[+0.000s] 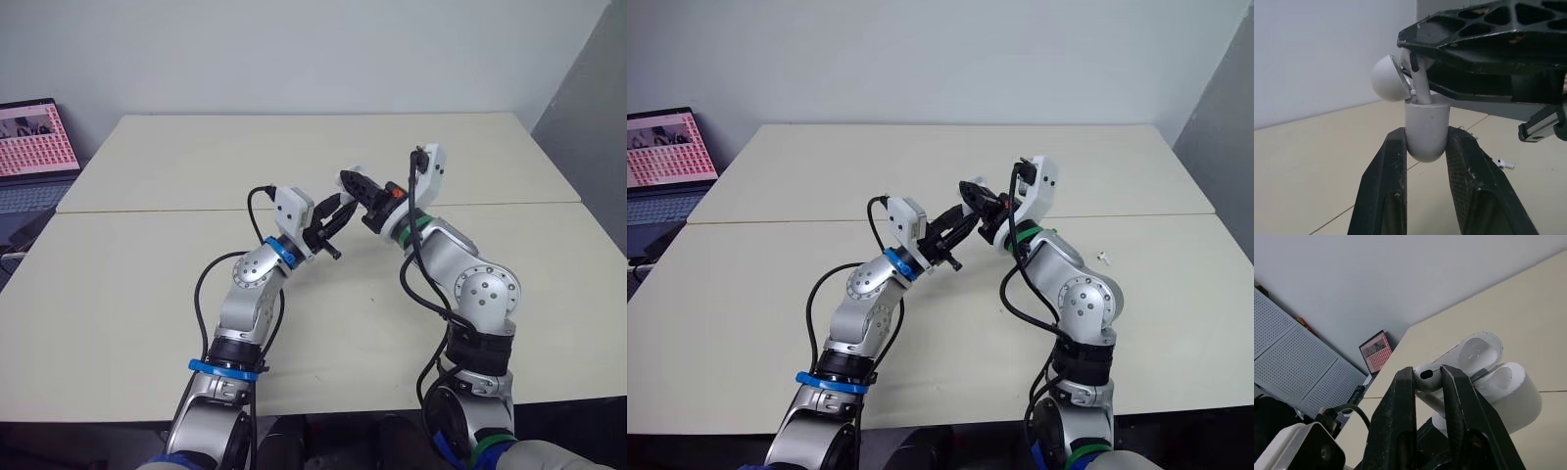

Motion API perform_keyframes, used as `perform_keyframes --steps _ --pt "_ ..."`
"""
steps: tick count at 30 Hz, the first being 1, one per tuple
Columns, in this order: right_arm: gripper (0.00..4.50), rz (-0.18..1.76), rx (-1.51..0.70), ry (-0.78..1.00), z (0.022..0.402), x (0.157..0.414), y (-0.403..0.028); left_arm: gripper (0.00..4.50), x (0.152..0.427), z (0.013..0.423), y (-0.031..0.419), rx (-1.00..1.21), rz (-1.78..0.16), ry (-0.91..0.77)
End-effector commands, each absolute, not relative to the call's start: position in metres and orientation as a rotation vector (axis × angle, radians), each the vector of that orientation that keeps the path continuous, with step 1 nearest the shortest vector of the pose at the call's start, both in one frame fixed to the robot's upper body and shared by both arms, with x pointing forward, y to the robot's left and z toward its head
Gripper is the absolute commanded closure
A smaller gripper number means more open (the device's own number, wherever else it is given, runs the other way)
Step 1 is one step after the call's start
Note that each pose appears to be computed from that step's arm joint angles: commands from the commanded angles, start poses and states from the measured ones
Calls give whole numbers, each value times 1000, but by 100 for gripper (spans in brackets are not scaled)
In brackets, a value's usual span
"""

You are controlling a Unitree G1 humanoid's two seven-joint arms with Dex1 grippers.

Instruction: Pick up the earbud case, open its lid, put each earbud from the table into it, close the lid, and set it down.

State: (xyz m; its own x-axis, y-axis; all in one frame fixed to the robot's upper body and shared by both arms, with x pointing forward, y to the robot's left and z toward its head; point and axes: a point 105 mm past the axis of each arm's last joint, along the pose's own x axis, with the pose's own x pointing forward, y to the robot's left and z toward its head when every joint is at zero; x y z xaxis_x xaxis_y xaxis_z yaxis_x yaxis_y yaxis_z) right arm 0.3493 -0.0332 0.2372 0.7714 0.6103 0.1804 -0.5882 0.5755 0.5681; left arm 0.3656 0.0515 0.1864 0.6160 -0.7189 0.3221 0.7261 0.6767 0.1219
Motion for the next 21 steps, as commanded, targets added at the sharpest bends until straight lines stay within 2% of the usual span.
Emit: perform_keyframes --steps 1,10,18,21 --pt "411 735 685 -6 248 345 -28 371 362 206 47 -16 -850 -433" --pt "411 710 662 25 237 346 -29 371 362 210 44 -23 -861 -444" --pt "139 685 656 18 236 350 -34 371 361 211 43 -27 -867 -444" --pt "139 680 653 5 238 351 -36 371 361 210 43 -29 -866 -442"
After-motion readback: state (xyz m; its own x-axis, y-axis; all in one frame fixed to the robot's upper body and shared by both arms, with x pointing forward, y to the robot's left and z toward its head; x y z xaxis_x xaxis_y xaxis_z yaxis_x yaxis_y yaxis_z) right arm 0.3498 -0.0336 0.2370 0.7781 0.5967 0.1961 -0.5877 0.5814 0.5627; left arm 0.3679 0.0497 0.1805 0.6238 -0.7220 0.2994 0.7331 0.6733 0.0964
